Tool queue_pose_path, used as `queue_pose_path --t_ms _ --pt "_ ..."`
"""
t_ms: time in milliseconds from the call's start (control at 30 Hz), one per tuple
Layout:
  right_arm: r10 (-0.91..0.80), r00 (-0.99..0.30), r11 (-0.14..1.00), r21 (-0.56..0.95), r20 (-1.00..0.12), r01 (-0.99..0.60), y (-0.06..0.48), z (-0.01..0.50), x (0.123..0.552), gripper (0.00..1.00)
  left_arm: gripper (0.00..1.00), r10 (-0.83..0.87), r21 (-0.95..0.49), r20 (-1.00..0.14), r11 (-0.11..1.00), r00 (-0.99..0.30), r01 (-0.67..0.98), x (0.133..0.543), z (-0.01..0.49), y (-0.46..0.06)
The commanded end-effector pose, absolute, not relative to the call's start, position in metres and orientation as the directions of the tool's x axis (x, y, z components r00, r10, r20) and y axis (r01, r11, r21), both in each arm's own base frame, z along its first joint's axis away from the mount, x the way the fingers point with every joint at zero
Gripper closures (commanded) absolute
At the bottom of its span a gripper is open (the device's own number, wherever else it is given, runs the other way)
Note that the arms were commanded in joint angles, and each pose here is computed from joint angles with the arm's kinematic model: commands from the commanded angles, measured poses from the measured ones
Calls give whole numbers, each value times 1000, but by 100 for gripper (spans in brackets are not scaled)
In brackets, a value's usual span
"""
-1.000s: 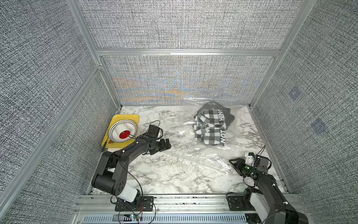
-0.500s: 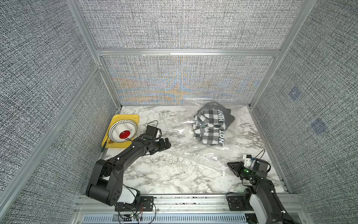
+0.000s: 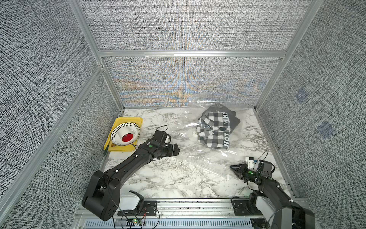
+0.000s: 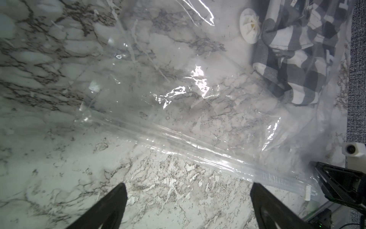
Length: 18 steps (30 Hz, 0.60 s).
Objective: Place the folded shirt into the vacuum bag
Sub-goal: Adjust the vacuum bag at the center of the board.
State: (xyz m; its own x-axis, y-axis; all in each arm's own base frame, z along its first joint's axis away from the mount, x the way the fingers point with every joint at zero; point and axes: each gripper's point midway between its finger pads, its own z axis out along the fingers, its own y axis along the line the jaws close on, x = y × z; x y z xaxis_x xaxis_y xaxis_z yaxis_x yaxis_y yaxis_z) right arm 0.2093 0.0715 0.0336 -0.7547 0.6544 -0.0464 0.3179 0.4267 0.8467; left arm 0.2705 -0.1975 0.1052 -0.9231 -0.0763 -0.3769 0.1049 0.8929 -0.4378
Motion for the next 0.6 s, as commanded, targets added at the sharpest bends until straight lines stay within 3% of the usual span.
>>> queue_pose_path --t_ms 0,67,267,567 --pt "627 -776 441 853 -72 278 74 39 211 91 0 -9 -378 -452 908 -892 182 270 115 -201" --pt "627 -774 445 854 -83 269 73 48 215 100 0 55 -330 -516 908 -855 258 268 125 -208" --pt "620 -781 409 878 -69 247 72 85 232 100 0 231 -249 -675 823 -701 511 258 148 -247" --pt "666 -739 341 840 100 421 63 116 251 100 0 377 -55 -860 599 -343 799 233 185 -318"
